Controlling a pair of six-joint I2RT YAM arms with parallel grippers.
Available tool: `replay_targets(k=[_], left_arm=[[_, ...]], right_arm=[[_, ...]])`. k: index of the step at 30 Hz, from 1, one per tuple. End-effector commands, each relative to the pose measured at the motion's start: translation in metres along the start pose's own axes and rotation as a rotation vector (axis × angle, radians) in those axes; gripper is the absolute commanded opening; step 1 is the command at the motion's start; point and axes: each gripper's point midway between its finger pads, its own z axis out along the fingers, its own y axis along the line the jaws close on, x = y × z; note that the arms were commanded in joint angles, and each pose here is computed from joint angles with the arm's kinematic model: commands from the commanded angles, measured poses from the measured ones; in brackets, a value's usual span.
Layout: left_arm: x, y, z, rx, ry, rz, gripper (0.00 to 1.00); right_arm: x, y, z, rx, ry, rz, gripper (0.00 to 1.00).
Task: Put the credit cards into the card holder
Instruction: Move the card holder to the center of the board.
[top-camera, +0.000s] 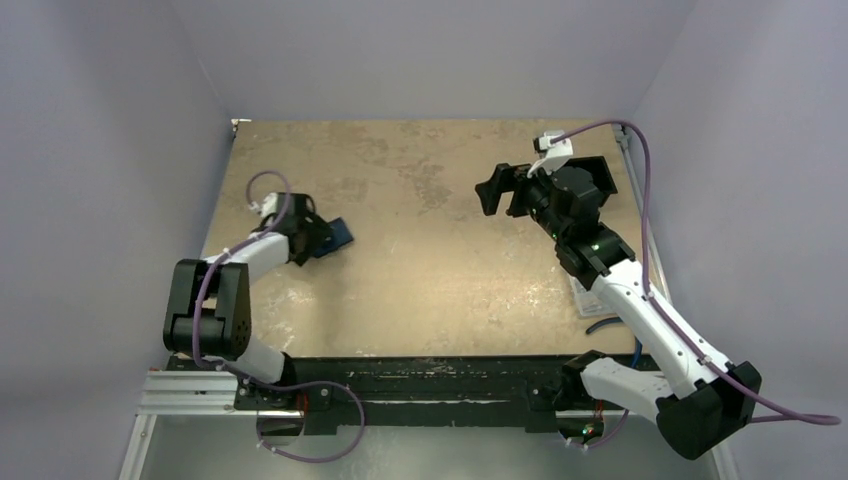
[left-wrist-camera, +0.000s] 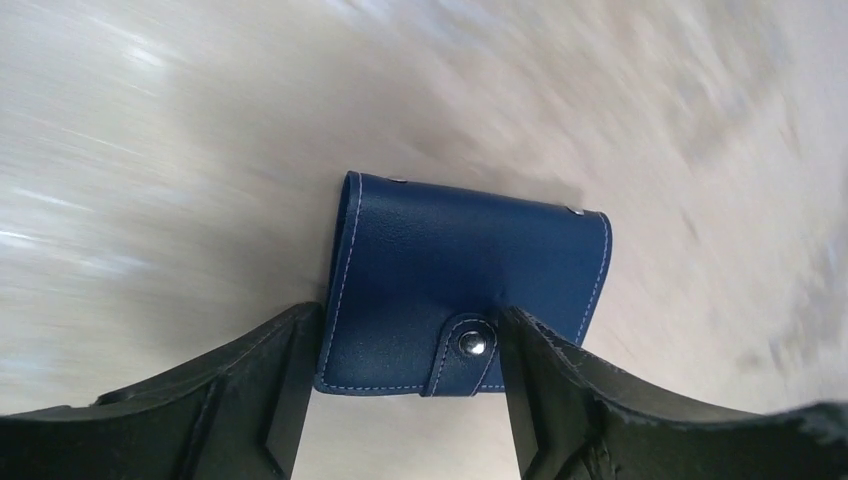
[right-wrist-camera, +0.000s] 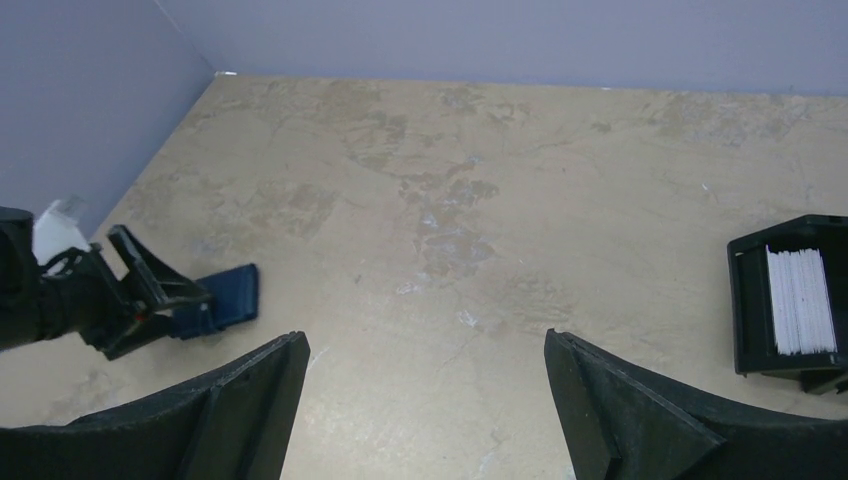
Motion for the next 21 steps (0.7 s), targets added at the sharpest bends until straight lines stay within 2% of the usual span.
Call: replay_targets(k=[1,6,9,13,15,17,19,21], left_arm=[[0.126,0.010,-0.001,-0.064,0.281,0.103,0.67],[0.192,-0.039,-0.022,0.042,0.337,0.232,0.68],[0.206,-0.066,-0.042,0.110,0.333,0.324,0.72],[0.185,-0.099,-0.076,0.274,0.265,0.391,0.80],[0.169,-0.113,-0.097,0.357,0.214,0.448,0.91],[0.153,-0.126,-0.116,0.446,0.164,0.552,0.93],[0.133,-0.138,-0.133,0.508,0.077,0.681,0.93],[0.111,-0.155,-0.144,0.535,-0.003,0.798,0.92]], right_arm=[[0.018,0.002,0.007,-0.019,0.043,0.012,0.99],[0.070,0.002,0.017,-0.050,0.192,0.038,0.99],[0.103,0.014,0.019,-0.127,0.276,0.092,0.99],[0.136,0.028,0.019,-0.215,0.360,0.195,0.99],[0.150,0.030,0.019,-0.228,0.396,0.236,0.99],[0.160,0.027,0.021,-0.215,0.435,0.289,0.99],[0.164,0.030,0.025,-0.252,0.463,0.368,0.89],[0.174,0.032,0.030,-0.280,0.519,0.478,0.73]])
